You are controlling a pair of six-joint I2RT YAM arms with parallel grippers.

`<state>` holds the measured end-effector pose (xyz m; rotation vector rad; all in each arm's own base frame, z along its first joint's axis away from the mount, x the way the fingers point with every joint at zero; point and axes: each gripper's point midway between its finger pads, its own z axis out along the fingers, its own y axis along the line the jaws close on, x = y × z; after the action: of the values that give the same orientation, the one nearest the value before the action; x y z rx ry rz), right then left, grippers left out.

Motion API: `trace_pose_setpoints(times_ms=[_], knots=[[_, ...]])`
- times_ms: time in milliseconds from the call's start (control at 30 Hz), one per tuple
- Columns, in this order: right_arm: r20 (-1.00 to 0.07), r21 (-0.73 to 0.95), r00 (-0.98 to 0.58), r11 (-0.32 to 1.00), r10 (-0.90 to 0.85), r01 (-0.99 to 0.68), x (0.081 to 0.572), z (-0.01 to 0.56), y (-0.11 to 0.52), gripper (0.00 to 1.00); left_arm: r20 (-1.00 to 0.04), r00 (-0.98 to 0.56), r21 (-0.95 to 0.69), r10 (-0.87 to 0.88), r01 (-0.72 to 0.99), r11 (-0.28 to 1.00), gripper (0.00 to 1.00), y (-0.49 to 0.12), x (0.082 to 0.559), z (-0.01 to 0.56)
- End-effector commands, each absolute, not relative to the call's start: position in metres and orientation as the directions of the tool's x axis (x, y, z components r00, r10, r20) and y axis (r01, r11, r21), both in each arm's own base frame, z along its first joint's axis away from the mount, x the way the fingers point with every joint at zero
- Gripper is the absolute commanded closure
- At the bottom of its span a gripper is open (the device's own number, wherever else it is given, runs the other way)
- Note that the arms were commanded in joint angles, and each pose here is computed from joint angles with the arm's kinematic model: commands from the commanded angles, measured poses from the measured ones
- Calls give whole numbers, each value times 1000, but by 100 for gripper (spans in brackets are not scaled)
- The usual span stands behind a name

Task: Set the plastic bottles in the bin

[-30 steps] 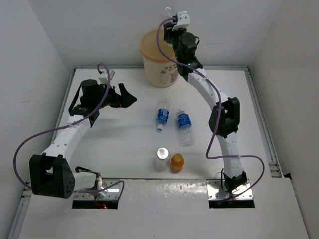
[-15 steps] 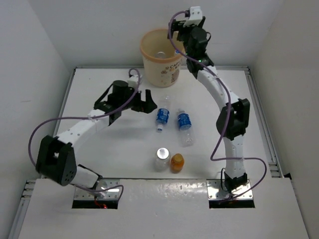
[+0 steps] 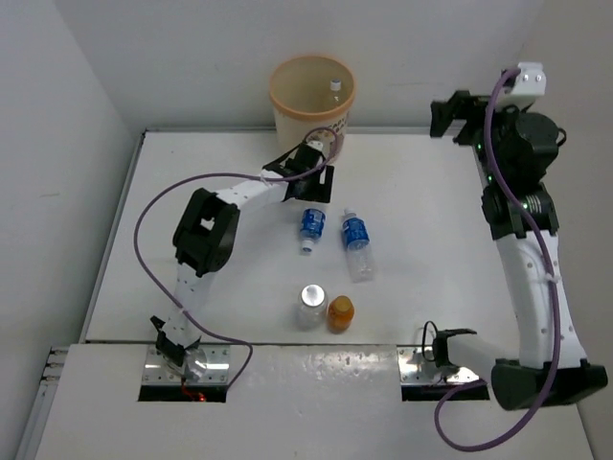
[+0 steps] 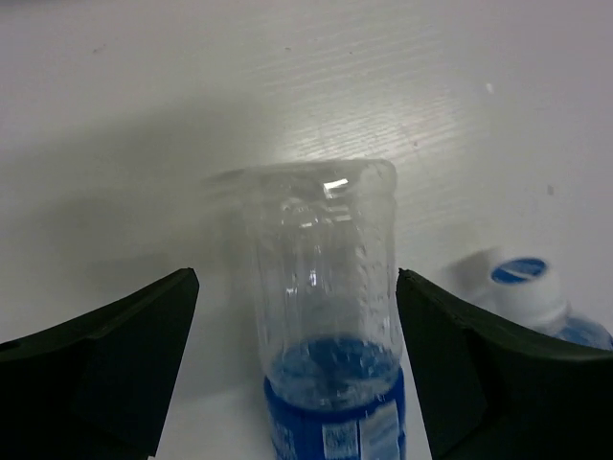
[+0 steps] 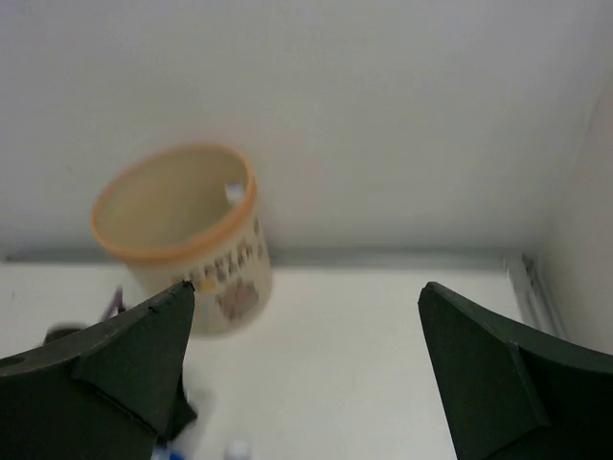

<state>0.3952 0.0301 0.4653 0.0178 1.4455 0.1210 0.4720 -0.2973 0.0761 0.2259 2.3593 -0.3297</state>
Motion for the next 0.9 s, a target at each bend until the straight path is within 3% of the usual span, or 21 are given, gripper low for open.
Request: trace_pose_setpoints(times_ms=[0,233,300,333,400,433,667,767,867], knots=[[-965,198,-191,977,179,-83,364,368,29,3,-658,-751,-113,61,179,977,9,-297,479,62],[-941,237,-264,970,214,-61,336,339,21,10,-609,-782,-120,133,256,959,14,-311,471,35],[-937,245,-274,967,218,-71,339,343,23,14,-605,-783,-135,146,281,950,26,-314,467,38],[-935,248,-281,966,218,-77,340,342,23,16,-608,-779,-130,154,289,948,39,-313,465,42],[-936,252,-277,963,217,-97,341,348,27,19,-643,-752,-153,146,313,937,54,-316,464,71],[-935,253,-280,962,216,-103,341,348,28,19,-653,-744,-165,140,321,933,66,-317,462,83],[-933,258,-291,956,211,-136,338,344,34,28,-876,-482,-237,13,454,859,86,-319,458,287],[-934,253,-297,956,201,-147,337,338,35,32,-961,-273,-199,-54,540,818,93,-322,452,389],[-934,241,-307,956,181,-169,334,329,38,32,-996,-27,-79,-81,642,762,98,-310,453,452]])
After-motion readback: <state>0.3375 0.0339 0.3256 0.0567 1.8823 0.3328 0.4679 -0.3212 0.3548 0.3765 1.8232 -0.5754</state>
